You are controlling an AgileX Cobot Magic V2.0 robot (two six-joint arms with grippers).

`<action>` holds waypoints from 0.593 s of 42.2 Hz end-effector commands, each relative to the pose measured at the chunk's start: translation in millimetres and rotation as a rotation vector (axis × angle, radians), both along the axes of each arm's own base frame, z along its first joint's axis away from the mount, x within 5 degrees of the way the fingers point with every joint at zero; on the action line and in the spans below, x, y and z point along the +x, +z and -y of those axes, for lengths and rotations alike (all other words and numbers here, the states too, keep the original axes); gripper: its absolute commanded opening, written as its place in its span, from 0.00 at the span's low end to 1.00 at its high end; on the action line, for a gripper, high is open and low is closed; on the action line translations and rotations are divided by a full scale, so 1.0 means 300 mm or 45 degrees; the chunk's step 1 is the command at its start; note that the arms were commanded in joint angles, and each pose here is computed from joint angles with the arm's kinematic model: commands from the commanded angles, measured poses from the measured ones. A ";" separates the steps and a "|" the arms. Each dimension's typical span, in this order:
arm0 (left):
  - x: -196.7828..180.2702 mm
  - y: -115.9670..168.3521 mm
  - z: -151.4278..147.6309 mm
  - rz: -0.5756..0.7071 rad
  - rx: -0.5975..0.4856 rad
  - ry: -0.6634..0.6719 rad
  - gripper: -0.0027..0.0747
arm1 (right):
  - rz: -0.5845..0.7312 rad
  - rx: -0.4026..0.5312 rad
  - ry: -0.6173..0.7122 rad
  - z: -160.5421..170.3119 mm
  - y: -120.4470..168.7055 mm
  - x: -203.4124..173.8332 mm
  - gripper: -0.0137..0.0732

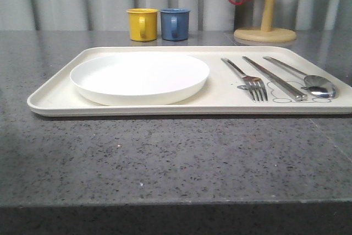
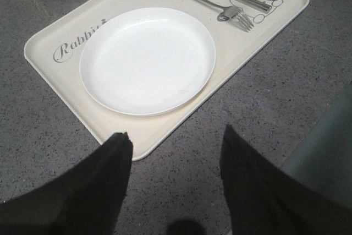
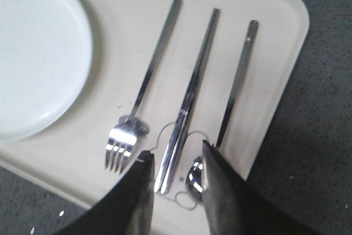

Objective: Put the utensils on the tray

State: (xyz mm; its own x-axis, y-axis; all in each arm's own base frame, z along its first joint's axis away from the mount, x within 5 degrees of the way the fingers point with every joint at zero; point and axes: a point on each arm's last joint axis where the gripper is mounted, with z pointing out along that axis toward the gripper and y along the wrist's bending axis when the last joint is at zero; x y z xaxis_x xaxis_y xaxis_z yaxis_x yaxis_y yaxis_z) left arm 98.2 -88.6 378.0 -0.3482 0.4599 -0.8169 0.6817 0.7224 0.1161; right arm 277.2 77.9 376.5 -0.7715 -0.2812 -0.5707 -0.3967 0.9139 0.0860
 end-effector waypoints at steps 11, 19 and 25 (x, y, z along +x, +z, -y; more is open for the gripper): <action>0.006 0.049 0.014 0.091 -0.110 -0.014 0.51 | 0.249 -0.013 0.012 0.088 0.063 -0.375 0.44; 0.006 0.049 0.014 0.091 -0.110 -0.014 0.51 | 0.390 0.037 -0.009 0.129 0.085 -0.551 0.44; 0.006 0.049 0.014 0.091 -0.110 -0.014 0.51 | 0.520 0.071 -0.014 0.156 0.110 -0.665 0.44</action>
State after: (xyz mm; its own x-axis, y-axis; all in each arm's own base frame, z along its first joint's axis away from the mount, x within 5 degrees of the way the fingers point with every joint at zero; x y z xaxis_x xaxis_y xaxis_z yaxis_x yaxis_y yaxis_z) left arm 98.6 -89.1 379.0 -0.3394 0.4528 -0.8245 0.6819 0.7222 0.1159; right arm 93.3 35.1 395.9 -0.5702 -0.2722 -0.7751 -0.4126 0.9108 -0.0164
